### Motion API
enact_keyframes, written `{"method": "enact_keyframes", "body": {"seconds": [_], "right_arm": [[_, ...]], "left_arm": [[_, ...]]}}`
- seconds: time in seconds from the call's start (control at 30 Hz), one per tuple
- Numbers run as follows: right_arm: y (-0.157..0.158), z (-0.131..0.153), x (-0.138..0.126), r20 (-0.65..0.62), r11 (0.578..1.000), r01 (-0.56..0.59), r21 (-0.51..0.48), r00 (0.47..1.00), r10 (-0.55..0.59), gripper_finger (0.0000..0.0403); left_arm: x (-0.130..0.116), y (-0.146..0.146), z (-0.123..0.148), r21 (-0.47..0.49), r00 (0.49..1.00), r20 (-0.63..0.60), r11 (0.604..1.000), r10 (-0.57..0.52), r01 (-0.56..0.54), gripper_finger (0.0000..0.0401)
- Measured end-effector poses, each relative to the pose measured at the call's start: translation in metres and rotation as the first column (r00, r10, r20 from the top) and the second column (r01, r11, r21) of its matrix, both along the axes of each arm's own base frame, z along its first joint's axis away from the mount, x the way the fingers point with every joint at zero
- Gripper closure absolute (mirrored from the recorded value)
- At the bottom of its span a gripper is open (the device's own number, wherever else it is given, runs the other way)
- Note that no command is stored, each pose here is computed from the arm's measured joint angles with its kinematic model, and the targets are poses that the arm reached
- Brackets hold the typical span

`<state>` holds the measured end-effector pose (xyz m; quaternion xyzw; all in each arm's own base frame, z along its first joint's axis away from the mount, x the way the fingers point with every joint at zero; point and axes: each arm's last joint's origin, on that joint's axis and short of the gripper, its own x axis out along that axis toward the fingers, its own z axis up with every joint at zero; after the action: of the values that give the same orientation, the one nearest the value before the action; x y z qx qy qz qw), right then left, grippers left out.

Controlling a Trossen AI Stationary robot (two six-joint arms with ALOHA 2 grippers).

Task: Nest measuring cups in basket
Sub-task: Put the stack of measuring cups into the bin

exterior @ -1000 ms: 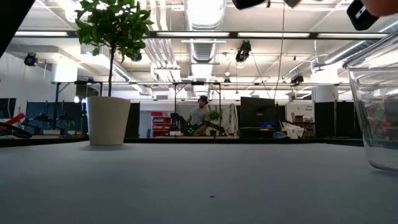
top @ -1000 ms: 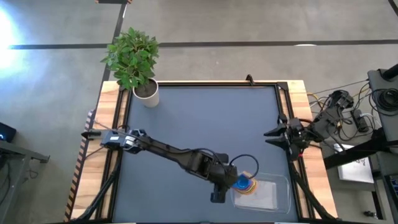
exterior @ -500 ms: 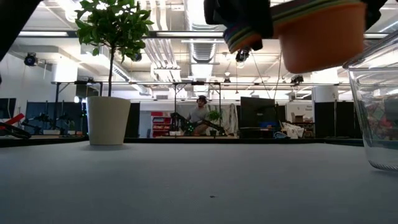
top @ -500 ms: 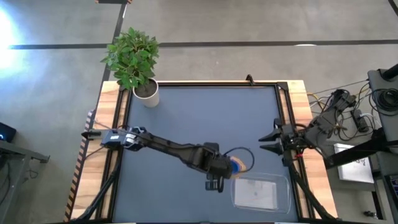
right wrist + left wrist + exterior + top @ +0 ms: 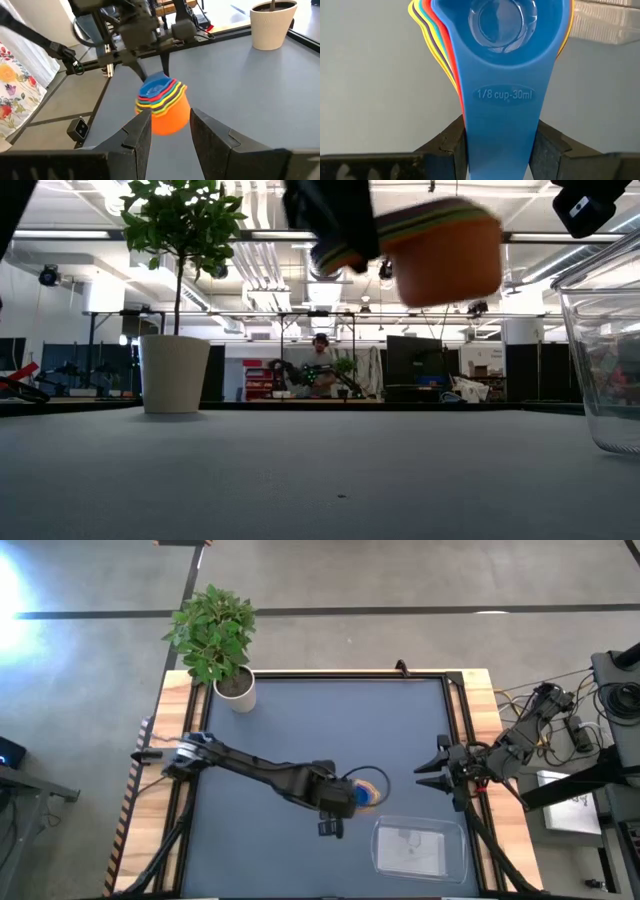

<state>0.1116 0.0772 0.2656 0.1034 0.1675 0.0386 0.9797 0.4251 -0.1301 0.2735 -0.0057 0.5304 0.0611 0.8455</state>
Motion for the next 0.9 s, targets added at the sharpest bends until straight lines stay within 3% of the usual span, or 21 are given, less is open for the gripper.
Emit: {"method": "enact_keyframes", "body": {"seconds": [0.1, 0.17, 0.27, 0.4, 0.53, 0.73, 0.9], "right_arm": [[0.000, 0.000, 0.000, -0.001, 1.000, 0.000, -0.002, 1.000, 0.000, 0.0280], [0.000, 0.000, 0.000, 0.000, 1.000, -0.001, -0.007, 1.000, 0.001, 0.0280], [0.000, 0.000, 0.000, 0.004, 1.000, 0.004, -0.013, 1.000, -0.004, 0.0280], [-0.001, 0.001, 0.000, 0.014, 0.999, 0.035, -0.022, 0.999, -0.034, 0.0280], [-0.002, 0.001, 0.000, 0.025, 0.997, 0.065, -0.030, 0.998, -0.064, 0.0280], [-0.003, 0.002, 0.000, 0.033, 0.997, 0.079, -0.024, 0.996, -0.078, 0.0280], [-0.002, 0.002, 0.000, 0.030, 0.997, 0.081, -0.016, 0.996, -0.081, 0.0280]], "left_arm": [[-0.022, 0.006, -0.018, -0.064, 0.995, 0.088, 0.997, 0.048, -0.043, 0.0271], [-0.041, 0.018, -0.029, -0.144, 0.980, 0.146, 0.983, 0.138, -0.117, 0.0271], [-0.067, 0.046, -0.047, -0.292, 0.930, 0.138, 0.911, 0.340, -0.290, 0.0271], [-0.090, 0.075, -0.072, -0.357, 0.849, 0.005, 0.794, 0.529, -0.492, 0.0271], [-0.096, 0.088, -0.082, -0.404, 0.815, -0.107, 0.725, 0.569, -0.558, 0.0271], [-0.090, 0.110, -0.075, -0.452, 0.765, -0.146, 0.646, 0.627, -0.615, 0.0271], [-0.084, 0.114, -0.064, -0.472, 0.758, -0.118, 0.635, 0.642, -0.612, 0.0264]]}}
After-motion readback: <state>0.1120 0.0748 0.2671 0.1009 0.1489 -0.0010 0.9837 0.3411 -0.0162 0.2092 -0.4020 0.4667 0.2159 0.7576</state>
